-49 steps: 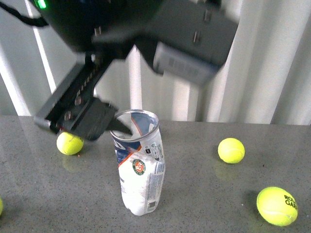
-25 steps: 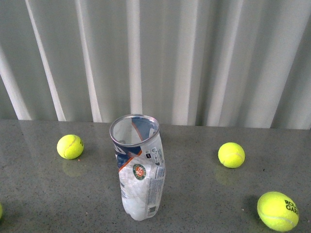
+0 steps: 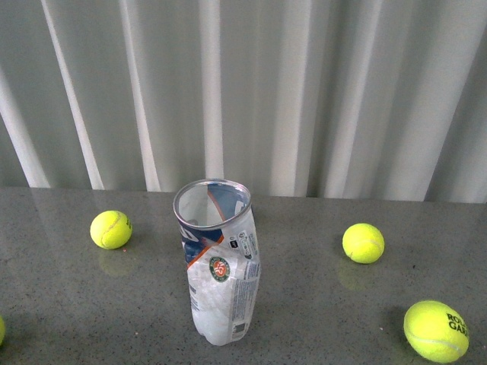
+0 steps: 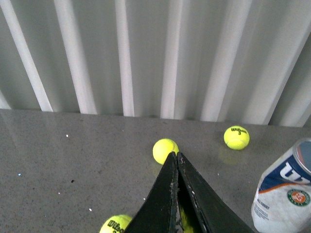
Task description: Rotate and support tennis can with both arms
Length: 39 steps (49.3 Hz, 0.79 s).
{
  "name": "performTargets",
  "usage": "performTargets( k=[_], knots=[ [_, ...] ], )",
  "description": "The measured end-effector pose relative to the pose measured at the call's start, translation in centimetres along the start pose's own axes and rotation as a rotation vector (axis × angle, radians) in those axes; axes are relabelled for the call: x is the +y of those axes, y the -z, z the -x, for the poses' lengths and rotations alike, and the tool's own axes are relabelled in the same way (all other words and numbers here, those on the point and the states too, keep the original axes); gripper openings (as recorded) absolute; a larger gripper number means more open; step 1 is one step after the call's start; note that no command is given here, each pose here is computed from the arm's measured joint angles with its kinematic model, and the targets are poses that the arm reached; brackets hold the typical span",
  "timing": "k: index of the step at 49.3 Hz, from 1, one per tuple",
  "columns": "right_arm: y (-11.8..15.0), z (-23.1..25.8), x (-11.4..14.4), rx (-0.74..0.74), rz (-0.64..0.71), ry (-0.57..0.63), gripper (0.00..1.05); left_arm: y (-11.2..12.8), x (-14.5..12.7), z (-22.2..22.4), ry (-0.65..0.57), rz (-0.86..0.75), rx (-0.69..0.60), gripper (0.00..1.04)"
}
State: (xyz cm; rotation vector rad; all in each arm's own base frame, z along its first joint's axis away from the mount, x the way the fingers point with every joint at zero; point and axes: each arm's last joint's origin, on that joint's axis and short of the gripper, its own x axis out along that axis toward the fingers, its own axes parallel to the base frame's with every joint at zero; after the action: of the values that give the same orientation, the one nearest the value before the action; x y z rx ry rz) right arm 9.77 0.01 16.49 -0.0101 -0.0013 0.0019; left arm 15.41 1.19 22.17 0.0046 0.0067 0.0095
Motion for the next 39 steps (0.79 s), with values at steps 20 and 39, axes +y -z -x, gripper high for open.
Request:
performTargets(
  k=[20,39],
  knots=[
    [0.0,0.0,0.0,0.000,0.000,0.000,0.98,3.3,-1.2,2.4,0.010,0.003,-0.006,0.04],
    [0.0,0.0,0.0,0.000,0.000,0.000,0.98,4.6,-1.2,3.7,0.010,0.004,-0.004,0.04]
  ],
)
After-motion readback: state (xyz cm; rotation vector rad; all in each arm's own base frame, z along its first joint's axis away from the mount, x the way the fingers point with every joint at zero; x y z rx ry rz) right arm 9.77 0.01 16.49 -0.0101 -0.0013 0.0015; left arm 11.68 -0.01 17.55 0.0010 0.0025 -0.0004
